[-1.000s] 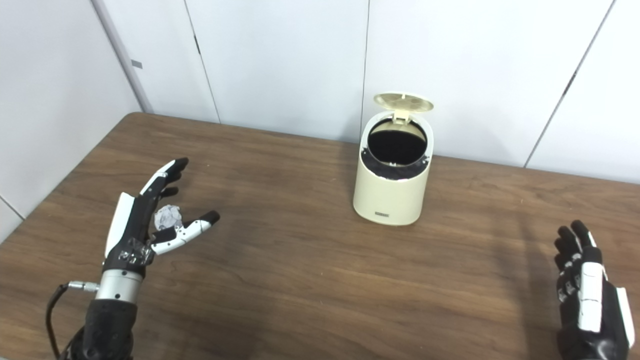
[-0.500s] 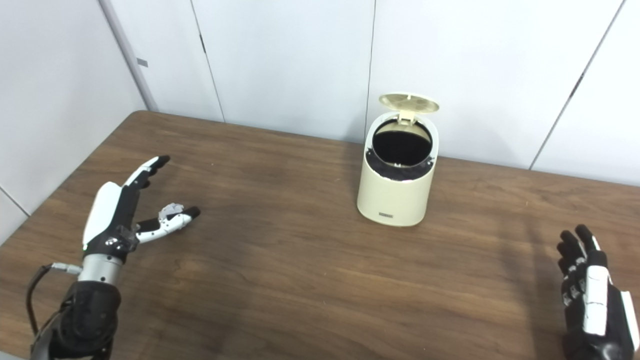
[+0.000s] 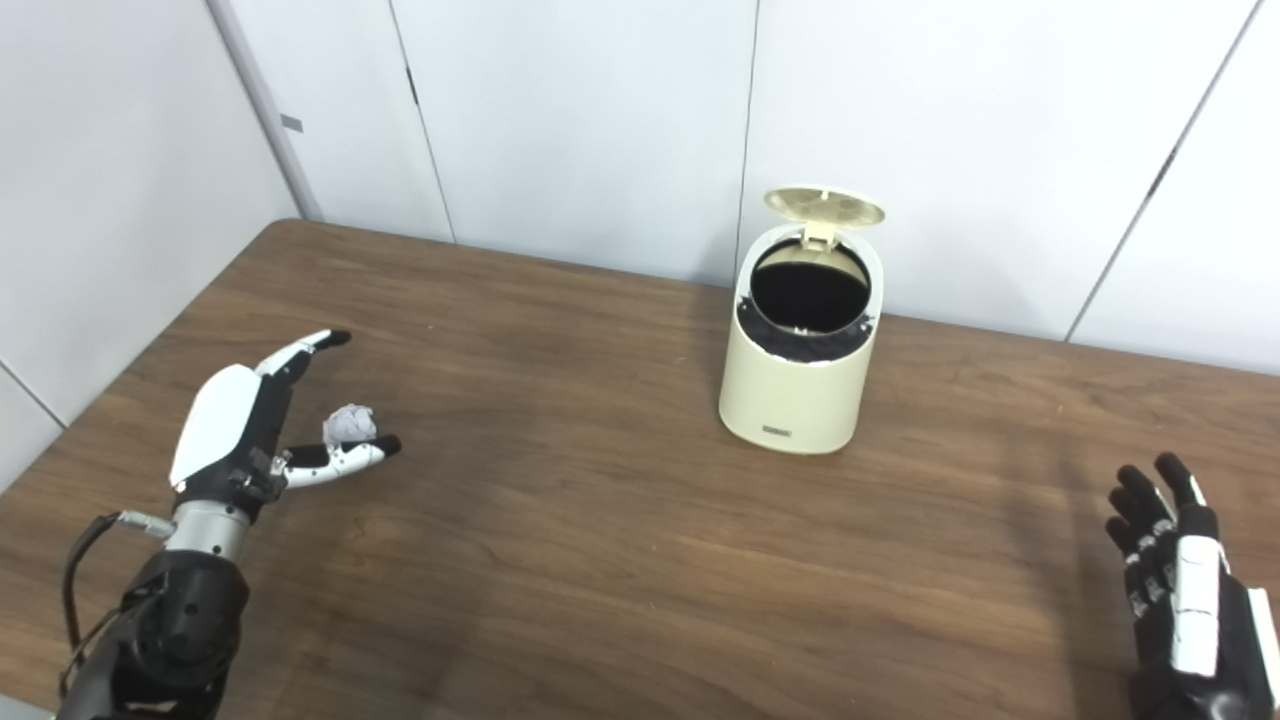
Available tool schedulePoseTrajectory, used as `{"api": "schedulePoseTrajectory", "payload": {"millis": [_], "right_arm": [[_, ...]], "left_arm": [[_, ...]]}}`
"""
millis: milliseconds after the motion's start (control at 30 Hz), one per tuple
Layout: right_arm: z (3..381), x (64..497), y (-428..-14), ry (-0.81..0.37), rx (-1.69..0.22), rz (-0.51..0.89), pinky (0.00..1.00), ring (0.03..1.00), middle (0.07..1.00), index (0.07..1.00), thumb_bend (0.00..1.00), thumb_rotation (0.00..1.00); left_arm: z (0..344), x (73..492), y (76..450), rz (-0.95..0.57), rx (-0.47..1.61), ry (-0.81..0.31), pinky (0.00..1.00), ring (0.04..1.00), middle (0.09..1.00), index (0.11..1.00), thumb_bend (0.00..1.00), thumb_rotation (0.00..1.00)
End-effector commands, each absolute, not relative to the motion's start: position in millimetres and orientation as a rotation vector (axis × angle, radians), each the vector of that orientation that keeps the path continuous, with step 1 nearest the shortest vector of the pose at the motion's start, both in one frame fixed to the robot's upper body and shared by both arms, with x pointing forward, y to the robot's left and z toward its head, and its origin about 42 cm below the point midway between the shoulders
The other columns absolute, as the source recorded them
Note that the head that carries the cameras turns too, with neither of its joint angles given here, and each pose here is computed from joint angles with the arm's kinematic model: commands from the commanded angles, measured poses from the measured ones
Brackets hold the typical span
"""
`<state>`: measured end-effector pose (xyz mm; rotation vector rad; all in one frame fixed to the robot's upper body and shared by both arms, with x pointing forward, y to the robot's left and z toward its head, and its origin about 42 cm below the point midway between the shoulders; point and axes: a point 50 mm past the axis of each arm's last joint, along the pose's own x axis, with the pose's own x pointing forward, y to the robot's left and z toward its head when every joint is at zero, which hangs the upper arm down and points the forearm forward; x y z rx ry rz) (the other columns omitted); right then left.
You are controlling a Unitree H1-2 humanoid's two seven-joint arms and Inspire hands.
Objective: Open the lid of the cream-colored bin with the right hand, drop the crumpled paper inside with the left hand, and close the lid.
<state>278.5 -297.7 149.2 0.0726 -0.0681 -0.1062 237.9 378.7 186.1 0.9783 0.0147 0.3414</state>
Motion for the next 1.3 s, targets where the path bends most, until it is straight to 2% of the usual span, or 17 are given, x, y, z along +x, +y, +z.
{"api": "schedulePoseTrajectory", "payload": {"millis": [0, 500, 1033, 1267], "right_arm": [[165.8, 286.4, -297.1, -0.145, 0.078, -0.095, 0.91, 0.909, 0.884, 0.925, 0.43, 0.9], [166.2, 286.2, -295.1, -0.148, 0.095, -0.091, 0.85, 0.902, 0.889, 0.926, 0.43, 0.88], [164.4, 285.5, -296.4, -0.144, 0.083, -0.094, 0.82, 0.891, 0.881, 0.927, 0.45, 0.9], [162.2, 285.8, -298.3, -0.146, 0.076, -0.093, 0.81, 0.887, 0.88, 0.931, 0.42, 0.91]], "left_arm": [[200.5, 246.4, 384.3, 0.356, 1.015, -0.025, 0.81, 0.874, 0.867, 0.839, 0.88, 0.2], [203.3, 255.9, 388.8, 0.339, 1.08, 0.012, 0.8, 0.86, 0.848, 0.818, 0.87, 0.18], [205.0, 254.5, 391.9, 0.336, 1.185, 0.059, 0.77, 0.839, 0.832, 0.799, 0.87, 0.13], [203.0, 254.5, 396.8, 0.324, 1.203, 0.103, 0.75, 0.828, 0.836, 0.798, 0.87, 0.11]]}}
